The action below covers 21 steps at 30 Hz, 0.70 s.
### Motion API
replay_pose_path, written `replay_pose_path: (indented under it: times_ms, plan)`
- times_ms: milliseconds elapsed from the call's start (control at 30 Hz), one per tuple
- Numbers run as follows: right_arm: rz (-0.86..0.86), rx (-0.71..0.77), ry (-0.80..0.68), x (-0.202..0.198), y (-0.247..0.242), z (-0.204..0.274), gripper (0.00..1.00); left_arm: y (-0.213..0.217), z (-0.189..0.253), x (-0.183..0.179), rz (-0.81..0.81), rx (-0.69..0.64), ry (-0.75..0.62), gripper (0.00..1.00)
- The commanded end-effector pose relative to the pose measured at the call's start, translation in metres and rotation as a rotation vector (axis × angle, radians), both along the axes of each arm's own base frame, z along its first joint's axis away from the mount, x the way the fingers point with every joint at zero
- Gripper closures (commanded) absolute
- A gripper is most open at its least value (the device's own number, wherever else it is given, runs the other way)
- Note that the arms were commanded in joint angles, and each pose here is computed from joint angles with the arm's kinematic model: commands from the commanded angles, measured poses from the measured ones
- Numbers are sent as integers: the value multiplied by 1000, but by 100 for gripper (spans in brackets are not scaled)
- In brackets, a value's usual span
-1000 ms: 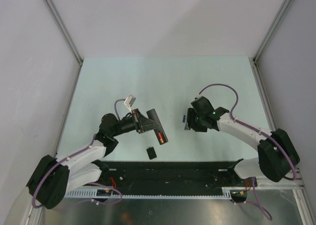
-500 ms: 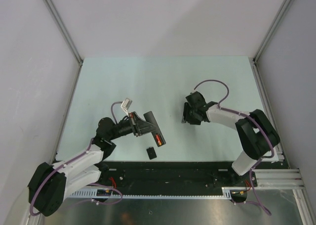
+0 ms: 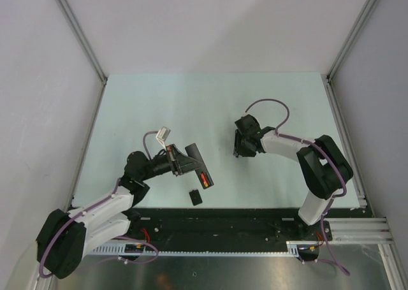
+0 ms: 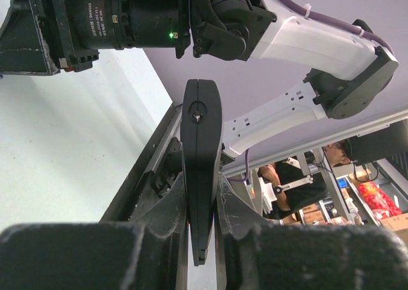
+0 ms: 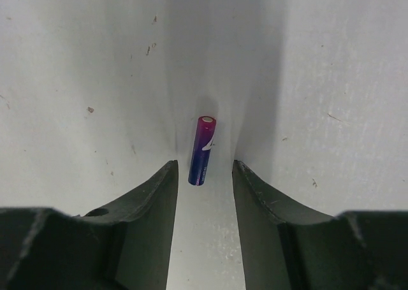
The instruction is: Load the batteries into the remote control
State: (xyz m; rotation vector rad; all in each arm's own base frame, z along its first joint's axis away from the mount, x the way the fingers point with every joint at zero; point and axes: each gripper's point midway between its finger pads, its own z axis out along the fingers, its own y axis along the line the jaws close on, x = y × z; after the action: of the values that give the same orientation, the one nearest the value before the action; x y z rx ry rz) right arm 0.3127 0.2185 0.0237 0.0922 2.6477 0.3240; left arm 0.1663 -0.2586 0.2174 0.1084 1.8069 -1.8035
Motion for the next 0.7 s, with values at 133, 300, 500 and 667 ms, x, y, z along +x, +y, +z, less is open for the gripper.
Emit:
replay_pose_path:
  times_ms: [133, 300, 500, 667]
  plan:
    - [39, -142, 3, -5, -5, -9, 58, 1, 3, 2, 1, -1, -50, 100]
    - [37, -150, 5, -6, -7, -9, 58, 1, 2, 2, -1, 2, -46, 100]
    - [39, -155, -3, -5, -8, -6, 58, 1, 2, 3, 4, 1, -46, 100]
    - [43, -153, -26, -3, -8, 2, 58, 3, 1, 3, 13, 1, -42, 100]
